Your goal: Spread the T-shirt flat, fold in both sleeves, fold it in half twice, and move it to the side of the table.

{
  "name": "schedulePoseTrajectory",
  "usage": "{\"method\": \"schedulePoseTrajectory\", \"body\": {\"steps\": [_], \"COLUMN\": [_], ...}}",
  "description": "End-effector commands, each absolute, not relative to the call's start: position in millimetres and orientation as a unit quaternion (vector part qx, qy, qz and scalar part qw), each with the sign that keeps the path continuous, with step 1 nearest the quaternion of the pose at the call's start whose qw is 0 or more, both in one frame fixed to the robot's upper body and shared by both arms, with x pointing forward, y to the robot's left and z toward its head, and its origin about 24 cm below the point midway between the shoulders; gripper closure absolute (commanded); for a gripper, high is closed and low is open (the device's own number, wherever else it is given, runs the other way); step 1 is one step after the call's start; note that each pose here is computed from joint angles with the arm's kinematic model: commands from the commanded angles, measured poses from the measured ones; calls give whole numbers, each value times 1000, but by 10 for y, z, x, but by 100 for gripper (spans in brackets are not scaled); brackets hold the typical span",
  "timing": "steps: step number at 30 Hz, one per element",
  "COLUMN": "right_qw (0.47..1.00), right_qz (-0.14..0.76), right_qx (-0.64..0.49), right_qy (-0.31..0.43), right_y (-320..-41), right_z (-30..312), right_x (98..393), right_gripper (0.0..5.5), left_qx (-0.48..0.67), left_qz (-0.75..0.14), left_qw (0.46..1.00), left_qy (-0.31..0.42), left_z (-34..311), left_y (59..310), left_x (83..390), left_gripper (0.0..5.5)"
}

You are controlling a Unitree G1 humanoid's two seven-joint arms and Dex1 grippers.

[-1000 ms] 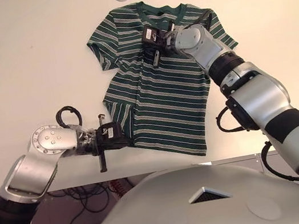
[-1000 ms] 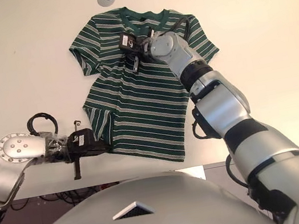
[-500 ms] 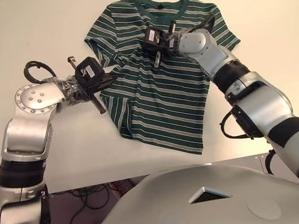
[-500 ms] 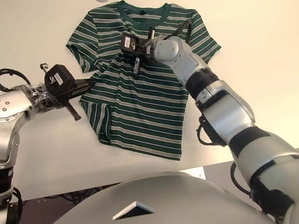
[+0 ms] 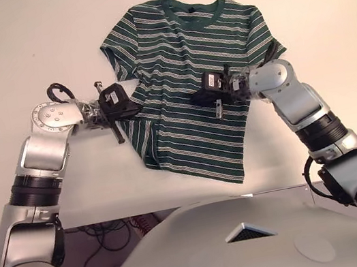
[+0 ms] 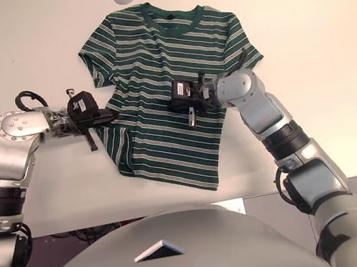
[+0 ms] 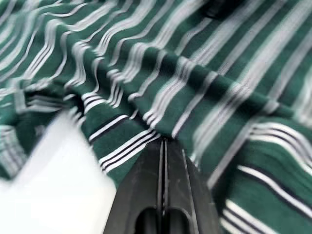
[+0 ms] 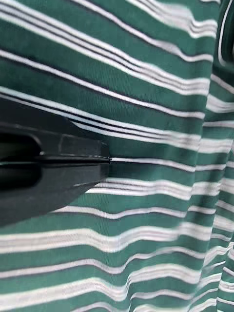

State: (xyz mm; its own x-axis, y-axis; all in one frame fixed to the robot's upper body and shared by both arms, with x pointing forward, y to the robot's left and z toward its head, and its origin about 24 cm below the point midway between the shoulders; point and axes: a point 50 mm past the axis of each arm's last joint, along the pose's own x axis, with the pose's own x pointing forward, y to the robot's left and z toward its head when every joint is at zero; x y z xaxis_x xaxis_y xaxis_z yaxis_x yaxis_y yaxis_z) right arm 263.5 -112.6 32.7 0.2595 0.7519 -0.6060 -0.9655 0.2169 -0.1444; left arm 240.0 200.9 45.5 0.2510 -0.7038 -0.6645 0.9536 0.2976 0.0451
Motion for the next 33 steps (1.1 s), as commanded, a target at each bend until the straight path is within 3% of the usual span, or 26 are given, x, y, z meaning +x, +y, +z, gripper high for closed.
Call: {"method": "schedulePoseTrajectory", "body": {"steps": [1,5,9,14,19,23,26,33], "right_qw": [728,703,697,702,759,791,771,716], "right_qz": [519,523,582,601,560,557,585,603], "right_qx": [-313,-339,-318,-322,-306,-217,-182,-245], "right_qy": [321,342,273,205,131,132,174,252], "right_y": [-1653,-1815,-1710,-1636,-1319,-873,-557,-562], "right_z": [32,-31,202,620,910,753,500,9], "right_x": [2644,2635,2650,2789,3114,3208,3129,2898], "right_gripper": [548,548,548,548,548,548,548,548], "left_qx": [226,230,247,175,108,94,90,88], "left_qz": [-569,-578,-547,-539,-573,-623,-644,-647], "left_qw": [739,732,750,797,793,750,721,703], "left_qy": [282,277,277,209,175,202,239,284], "left_z": [456,497,417,714,928,786,604,390], "left_y": [2043,2061,2075,1966,1778,1548,1490,1536], "left_x": [2270,2181,2228,2420,2512,2483,2427,2397], "left_gripper": [550,550,550,550,550,550,550,550]}}
